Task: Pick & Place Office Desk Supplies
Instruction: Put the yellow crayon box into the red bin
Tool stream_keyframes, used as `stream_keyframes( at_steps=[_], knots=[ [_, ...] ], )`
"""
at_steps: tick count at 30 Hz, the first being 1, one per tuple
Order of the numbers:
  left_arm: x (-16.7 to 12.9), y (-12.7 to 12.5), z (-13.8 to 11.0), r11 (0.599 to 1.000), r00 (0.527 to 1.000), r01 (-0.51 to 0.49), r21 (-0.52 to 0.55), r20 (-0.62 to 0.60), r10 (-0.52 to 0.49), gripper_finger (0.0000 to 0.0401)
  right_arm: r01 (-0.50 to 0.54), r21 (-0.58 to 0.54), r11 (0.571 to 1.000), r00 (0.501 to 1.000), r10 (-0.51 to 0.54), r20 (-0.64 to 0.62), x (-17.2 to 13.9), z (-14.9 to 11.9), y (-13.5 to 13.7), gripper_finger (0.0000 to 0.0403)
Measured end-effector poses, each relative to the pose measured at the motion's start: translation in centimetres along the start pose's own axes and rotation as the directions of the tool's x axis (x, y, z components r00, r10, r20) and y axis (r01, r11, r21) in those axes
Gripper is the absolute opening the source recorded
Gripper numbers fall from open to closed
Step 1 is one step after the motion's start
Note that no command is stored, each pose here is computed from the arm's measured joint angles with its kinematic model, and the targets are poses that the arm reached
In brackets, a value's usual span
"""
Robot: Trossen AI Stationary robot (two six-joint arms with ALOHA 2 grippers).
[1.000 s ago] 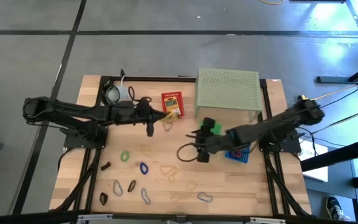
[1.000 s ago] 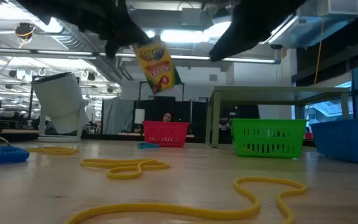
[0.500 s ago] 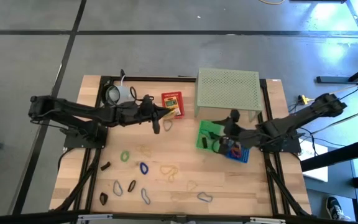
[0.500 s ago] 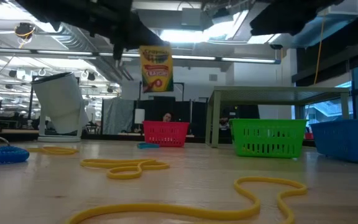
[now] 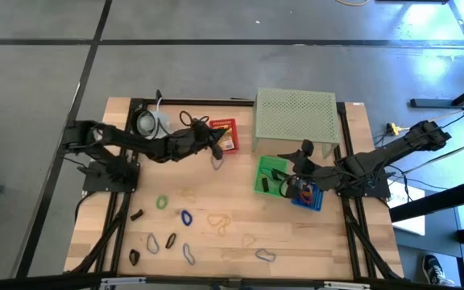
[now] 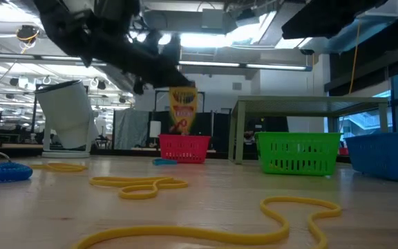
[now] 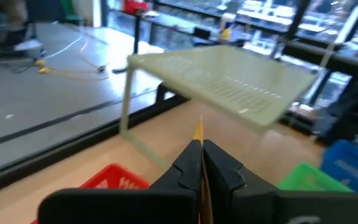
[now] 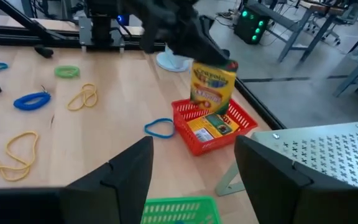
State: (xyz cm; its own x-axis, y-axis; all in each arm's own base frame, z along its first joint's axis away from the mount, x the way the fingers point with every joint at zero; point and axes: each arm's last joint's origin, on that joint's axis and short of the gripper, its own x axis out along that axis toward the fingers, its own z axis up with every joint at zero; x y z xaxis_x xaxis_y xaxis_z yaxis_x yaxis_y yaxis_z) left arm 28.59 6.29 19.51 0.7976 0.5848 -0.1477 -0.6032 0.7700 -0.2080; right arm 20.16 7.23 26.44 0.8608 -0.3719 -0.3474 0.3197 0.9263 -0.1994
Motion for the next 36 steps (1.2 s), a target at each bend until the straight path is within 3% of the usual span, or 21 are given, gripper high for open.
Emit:
stream_keyframes(
  at_steps=[3, 14, 20, 27, 36],
  knots=[
    [0.9, 0.9, -0.9, 0.999, 0.999, -0.037, -0.006, -0.029, 0.037, 0.0002, 0.030, -0.012, 0.999, 1.000, -0.030, 0.005, 0.0, 0.0, -0.1, 0.0229],
    [2.0, 2.4, -1.5, 1.000, 0.997, 0.000, 0.001, -0.080, 0.000, 0.0002, 0.051, -0.015, 0.999, 0.999, -0.051, 0.008, 0.0, 0.0, -0.2, 0.0229],
    [2.2, 2.9, -1.4, 0.996, 0.991, 0.078, -0.034, -0.110, -0.082, 0.0002, 0.051, -0.015, 0.999, 0.999, -0.051, 0.008, 0.0, 0.0, -0.2, 0.0229],
    [2.2, 3.3, -2.1, 0.998, 0.981, 0.052, -0.027, -0.185, -0.056, 0.0002, 0.050, -0.012, 0.999, 0.999, -0.050, 0.014, 0.0, 0.1, -0.1, 0.0229],
    [2.2, 3.4, -2.0, 1.000, 0.987, 0.000, -0.019, -0.159, -0.003, 0.0013, 0.049, -0.010, 0.999, 0.999, -0.048, 0.023, 0.0, 0.2, -0.1, 0.0229]
  ],
)
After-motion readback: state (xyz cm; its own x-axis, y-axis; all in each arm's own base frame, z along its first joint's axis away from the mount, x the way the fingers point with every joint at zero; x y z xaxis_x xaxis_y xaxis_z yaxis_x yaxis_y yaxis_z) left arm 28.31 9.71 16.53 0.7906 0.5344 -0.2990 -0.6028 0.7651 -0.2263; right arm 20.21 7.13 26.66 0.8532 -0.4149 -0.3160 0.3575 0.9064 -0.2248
